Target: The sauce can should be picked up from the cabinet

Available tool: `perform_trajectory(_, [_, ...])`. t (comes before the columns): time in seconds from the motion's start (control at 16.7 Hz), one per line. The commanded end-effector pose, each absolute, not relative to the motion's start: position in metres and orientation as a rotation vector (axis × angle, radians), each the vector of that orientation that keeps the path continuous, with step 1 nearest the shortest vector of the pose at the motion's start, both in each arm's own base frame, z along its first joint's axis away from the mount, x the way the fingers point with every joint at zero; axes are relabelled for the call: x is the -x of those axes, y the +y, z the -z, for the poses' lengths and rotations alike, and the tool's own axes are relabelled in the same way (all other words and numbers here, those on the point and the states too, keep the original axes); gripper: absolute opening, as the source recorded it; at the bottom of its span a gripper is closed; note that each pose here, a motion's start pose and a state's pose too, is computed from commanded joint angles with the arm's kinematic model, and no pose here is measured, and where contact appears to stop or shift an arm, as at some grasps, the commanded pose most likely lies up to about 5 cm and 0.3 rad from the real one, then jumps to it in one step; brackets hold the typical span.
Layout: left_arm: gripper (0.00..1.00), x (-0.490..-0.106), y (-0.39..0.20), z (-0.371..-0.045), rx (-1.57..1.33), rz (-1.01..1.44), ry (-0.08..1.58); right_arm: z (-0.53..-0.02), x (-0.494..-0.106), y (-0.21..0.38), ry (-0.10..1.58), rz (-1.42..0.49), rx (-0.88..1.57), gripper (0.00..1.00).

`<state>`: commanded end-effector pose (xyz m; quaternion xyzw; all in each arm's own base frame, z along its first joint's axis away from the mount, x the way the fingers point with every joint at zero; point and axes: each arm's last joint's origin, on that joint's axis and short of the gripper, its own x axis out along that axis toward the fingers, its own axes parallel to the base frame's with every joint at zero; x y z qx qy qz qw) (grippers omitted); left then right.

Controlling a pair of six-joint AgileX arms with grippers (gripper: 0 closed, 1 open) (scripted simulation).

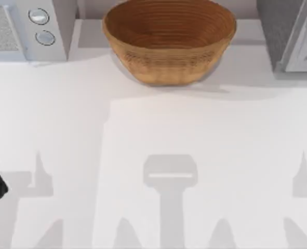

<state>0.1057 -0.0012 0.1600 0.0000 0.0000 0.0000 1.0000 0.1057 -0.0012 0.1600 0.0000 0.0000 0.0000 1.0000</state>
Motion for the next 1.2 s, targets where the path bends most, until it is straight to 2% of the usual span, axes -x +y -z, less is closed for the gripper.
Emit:
perform_trajectory(0.24, [1.0,-0.106,-0.001,-0.16,0.0,0.0,0.0,-0.168,-0.105,-0.001,-0.001,-0.002,0.0,1.0])
perform_trajectory(0.42, [1.0,-0.106,-0.001,-0.16,0.0,0.0,0.0,-0.201,-0.106,0.001,0.001,-0.006,0.001,1.0])
perform_trajectory(0.78, [1.0,-0.106,-0.001,-0.16,0.0,0.0,0.0,-0.316,-0.126,0.008,0.01,-0.009,0.007,1.0])
perform_trajectory(1.2, [1.0,-0.106,-0.001,-0.16,0.0,0.0,0.0,-0.447,-0.194,0.027,0.009,-0.007,0.01,1.0])
